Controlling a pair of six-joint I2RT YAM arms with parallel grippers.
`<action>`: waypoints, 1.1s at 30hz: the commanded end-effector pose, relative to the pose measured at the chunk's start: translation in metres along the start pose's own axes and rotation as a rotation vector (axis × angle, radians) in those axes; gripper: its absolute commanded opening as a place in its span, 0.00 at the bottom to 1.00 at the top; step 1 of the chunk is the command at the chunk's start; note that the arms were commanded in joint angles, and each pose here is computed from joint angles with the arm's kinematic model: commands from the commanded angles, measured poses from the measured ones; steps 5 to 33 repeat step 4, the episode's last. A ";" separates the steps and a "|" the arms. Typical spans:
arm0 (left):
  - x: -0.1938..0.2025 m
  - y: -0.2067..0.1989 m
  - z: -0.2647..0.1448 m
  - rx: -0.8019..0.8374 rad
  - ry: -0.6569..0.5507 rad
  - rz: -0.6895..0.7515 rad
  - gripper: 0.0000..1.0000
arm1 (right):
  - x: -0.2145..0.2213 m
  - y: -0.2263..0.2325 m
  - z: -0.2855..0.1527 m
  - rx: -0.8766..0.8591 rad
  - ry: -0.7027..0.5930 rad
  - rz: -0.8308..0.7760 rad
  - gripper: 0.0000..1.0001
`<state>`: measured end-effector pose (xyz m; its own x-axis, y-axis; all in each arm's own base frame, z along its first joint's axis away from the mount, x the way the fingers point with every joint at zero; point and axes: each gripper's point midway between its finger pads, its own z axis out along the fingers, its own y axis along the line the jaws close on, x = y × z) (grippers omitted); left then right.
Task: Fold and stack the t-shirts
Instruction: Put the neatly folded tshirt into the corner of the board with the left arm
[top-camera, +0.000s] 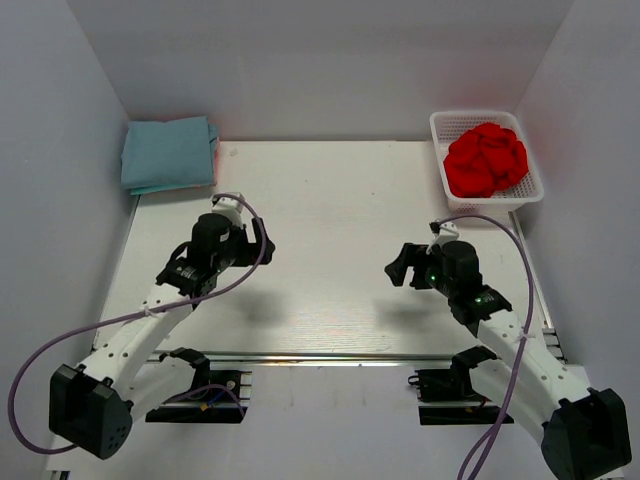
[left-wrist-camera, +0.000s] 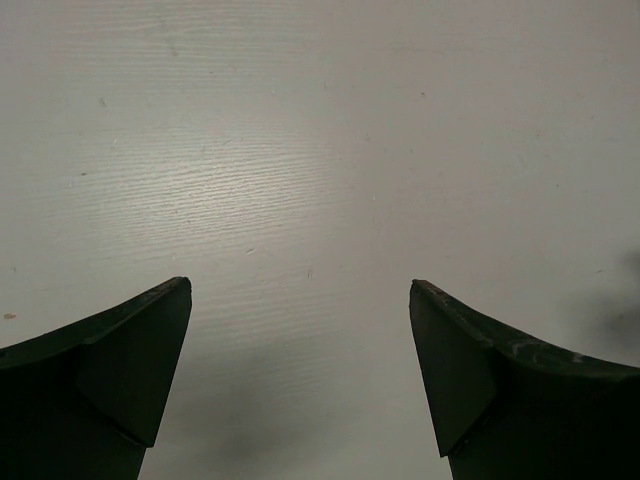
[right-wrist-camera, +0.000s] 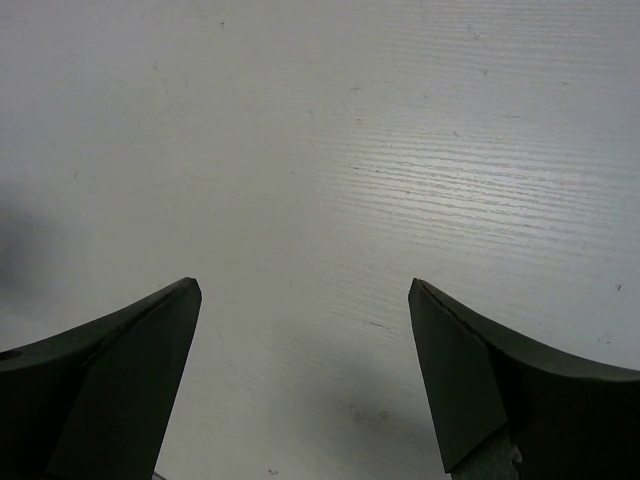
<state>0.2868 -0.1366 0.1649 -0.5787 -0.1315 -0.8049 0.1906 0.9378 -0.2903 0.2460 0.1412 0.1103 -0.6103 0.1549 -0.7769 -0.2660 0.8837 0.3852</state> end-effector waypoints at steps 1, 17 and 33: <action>0.003 0.000 0.000 -0.018 0.002 0.006 1.00 | -0.013 0.005 0.001 -0.025 -0.059 0.010 0.90; 0.006 0.006 0.004 -0.043 0.003 0.017 1.00 | -0.018 0.008 0.001 -0.037 -0.086 0.005 0.90; 0.006 0.006 0.004 -0.043 0.003 0.017 1.00 | -0.018 0.008 0.001 -0.037 -0.086 0.005 0.90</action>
